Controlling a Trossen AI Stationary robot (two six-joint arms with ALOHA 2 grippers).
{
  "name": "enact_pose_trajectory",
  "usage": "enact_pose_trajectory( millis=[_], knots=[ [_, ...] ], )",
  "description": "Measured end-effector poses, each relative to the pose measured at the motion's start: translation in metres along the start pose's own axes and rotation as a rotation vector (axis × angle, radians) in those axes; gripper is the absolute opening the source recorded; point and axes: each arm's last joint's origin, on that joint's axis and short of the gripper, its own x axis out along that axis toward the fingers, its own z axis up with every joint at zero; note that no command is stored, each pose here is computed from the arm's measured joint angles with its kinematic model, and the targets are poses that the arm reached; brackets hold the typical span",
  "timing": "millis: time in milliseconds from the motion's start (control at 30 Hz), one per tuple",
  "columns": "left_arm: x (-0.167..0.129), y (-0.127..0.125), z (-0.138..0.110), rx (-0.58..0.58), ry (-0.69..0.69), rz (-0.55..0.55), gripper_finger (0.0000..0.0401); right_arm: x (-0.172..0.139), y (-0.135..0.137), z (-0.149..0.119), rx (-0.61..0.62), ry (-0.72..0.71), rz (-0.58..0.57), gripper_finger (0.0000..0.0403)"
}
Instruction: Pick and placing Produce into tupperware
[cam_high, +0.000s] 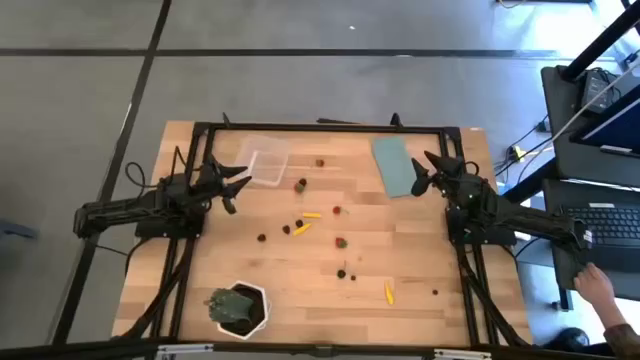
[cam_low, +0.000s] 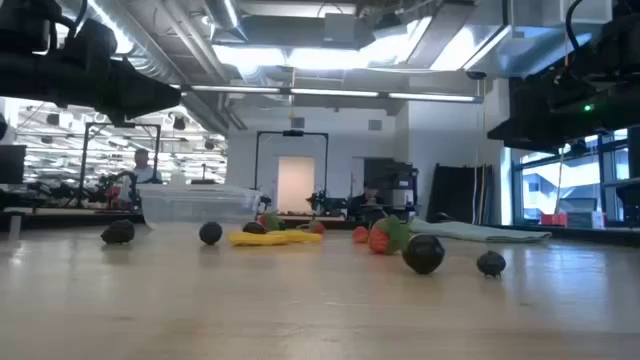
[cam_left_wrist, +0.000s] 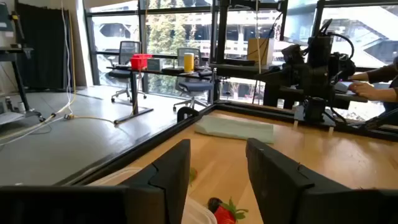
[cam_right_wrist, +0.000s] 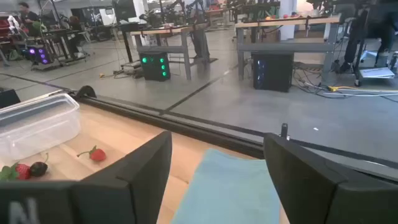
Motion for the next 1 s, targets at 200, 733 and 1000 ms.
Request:
enact_pose_trajectory(
  millis=[200, 733, 1000],
  knots=[
    [0.0, 0.0, 0.0, 0.0, 0.0, 0.0, 0.0155, 0.0, 0.0, -0.0001, 0.0, 0.0, 0.0, 0.0255],
    [0.0, 0.0, 0.0, 0.0, 0.0, 0.0, 0.015, 0.0, 0.0, 0.0, 0.0, 0.0, 0.0, 0.0255],
    [0.0, 0.0, 0.0, 0.0, 0.0, 0.0, 0.0159, 0.0, 0.0, -0.0001, 0.0, 0.0, 0.0, 0.0255]
  ],
)
